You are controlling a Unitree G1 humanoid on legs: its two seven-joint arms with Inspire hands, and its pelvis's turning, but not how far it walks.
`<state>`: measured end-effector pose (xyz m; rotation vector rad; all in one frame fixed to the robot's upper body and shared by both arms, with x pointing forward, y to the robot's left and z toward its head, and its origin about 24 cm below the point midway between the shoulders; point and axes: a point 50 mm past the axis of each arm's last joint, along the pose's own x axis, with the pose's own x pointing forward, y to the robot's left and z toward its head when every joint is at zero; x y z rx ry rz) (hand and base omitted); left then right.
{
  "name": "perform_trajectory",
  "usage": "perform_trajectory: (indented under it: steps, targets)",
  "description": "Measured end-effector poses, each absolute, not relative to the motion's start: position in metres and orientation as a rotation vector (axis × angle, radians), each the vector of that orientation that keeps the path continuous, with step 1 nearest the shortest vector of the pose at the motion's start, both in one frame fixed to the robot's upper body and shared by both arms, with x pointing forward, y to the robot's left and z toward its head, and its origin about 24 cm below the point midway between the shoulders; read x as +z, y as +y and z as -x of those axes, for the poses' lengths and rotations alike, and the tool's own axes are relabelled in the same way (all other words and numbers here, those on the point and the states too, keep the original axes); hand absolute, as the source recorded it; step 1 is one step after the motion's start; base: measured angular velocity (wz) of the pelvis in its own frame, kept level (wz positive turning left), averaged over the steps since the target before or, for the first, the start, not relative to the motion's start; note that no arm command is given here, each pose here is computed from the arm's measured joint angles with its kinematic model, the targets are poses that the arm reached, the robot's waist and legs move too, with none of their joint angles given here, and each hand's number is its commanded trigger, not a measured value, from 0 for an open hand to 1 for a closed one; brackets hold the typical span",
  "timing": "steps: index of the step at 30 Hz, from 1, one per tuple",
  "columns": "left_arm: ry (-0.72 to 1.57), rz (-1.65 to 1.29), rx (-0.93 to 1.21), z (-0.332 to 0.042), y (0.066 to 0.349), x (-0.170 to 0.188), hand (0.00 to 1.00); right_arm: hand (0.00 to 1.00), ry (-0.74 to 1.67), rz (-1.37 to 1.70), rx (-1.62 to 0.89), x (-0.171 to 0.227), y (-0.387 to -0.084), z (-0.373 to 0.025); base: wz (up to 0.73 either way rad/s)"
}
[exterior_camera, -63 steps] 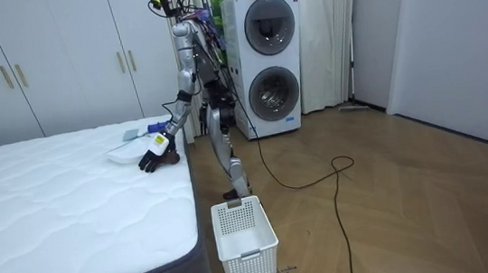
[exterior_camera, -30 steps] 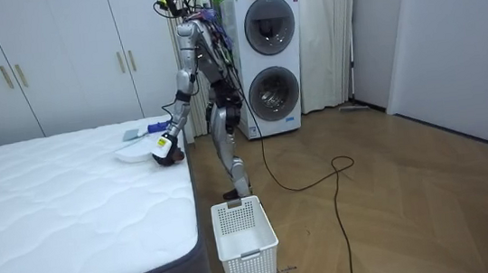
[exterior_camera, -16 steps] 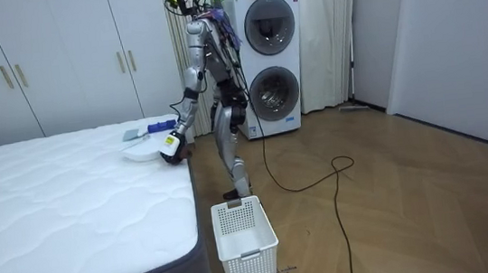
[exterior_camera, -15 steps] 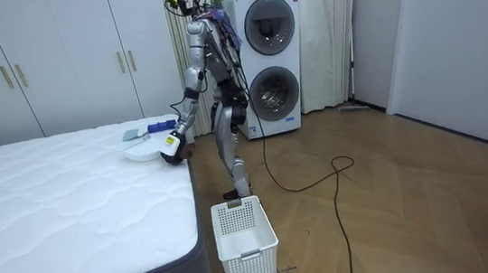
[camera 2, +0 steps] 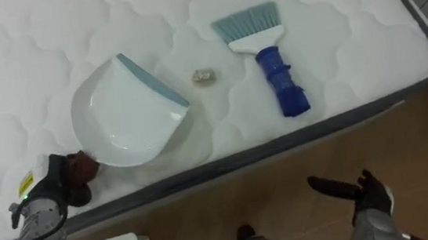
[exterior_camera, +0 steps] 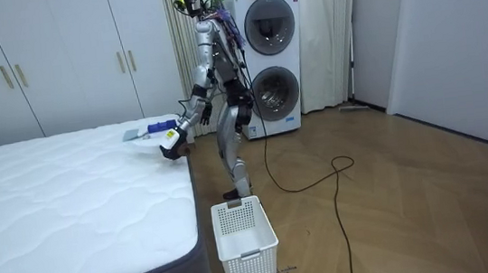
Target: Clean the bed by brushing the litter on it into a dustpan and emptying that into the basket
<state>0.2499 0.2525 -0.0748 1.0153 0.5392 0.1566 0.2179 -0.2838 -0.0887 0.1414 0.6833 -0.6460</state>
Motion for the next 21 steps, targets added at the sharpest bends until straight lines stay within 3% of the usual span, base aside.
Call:
perform_trajectory:
  steps: [8, 21]
  targets:
    - [0.516, -1.069, 0.140, -0.247, 0.252, -0.076, 1.00, 0.00, 0.468, -0.041, -0.717, -0.049, -0.295, -0.249, -0.03]
    - [0.507, -1.139, 0.065, -0.247, 0.256, -0.075, 1.00, 0.00, 0.079, 0.169, -0.703, 0.030, -0.274, -0.308, 0.00]
